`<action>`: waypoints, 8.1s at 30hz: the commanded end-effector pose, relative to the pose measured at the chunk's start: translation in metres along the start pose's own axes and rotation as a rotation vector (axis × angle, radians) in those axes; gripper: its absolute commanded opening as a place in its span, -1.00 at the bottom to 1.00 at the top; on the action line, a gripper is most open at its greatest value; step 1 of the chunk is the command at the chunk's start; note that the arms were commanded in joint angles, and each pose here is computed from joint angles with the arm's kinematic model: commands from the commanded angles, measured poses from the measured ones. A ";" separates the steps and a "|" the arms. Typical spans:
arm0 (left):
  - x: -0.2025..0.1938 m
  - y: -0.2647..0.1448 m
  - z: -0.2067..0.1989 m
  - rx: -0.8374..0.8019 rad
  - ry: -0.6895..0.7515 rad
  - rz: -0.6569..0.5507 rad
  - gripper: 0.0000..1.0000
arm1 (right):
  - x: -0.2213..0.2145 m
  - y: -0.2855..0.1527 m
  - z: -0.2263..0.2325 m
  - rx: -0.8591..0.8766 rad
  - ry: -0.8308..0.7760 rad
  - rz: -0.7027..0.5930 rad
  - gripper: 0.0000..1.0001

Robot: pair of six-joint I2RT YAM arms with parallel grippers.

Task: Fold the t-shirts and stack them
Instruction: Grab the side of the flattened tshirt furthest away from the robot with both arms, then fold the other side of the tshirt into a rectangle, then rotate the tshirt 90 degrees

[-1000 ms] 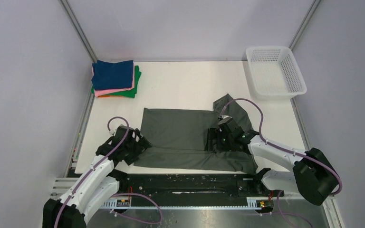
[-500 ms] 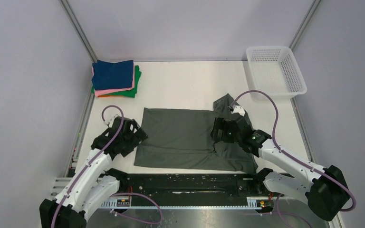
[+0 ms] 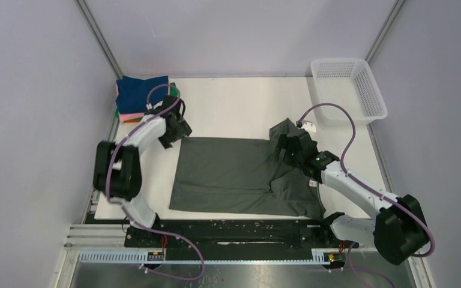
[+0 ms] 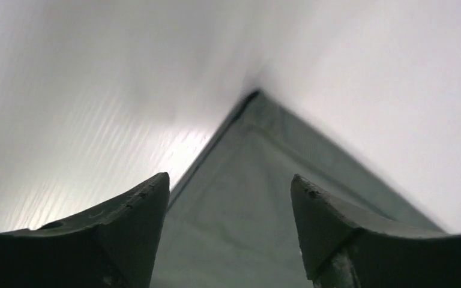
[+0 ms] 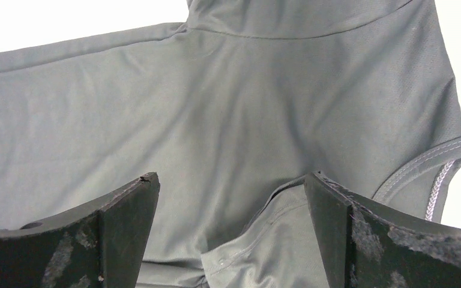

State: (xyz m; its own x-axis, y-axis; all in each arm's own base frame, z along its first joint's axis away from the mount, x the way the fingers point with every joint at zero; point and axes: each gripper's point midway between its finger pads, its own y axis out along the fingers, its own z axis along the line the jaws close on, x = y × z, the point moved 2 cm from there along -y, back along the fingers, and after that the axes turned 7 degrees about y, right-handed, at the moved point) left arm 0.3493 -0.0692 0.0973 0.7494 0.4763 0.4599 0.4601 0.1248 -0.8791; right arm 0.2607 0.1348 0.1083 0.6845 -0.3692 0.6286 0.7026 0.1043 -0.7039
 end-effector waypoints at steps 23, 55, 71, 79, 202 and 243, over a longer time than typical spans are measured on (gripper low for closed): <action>0.026 0.078 -0.031 0.059 0.070 0.060 -1.00 | 0.101 0.115 0.032 -0.137 -0.046 0.041 0.99; 0.019 0.040 -0.011 0.037 0.085 0.003 -1.00 | 0.078 0.184 0.006 -0.402 -0.142 0.467 0.18; 0.012 0.030 -0.011 -0.013 0.069 0.003 -1.00 | 0.118 0.140 0.032 -0.191 -0.124 0.207 -1.00; -0.001 0.010 -0.004 -0.072 0.051 -0.023 -1.00 | 0.090 0.085 0.018 -0.128 -0.124 0.167 -1.00; -0.228 -0.081 0.010 -0.590 -0.227 0.224 0.98 | 0.040 0.184 0.112 0.128 -0.013 0.502 0.99; -0.284 -0.134 -0.038 -0.670 0.647 0.332 0.98 | 0.011 0.113 0.105 0.060 -0.071 0.409 0.99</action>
State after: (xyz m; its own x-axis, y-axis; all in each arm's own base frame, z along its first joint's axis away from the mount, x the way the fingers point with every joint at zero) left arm 0.1099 -0.2231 0.0936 0.9120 -0.0635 0.4052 0.3458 -0.4122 -0.8429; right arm 0.3507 0.2411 0.0612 0.9434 -0.1871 0.2739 0.3212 0.3092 -0.8951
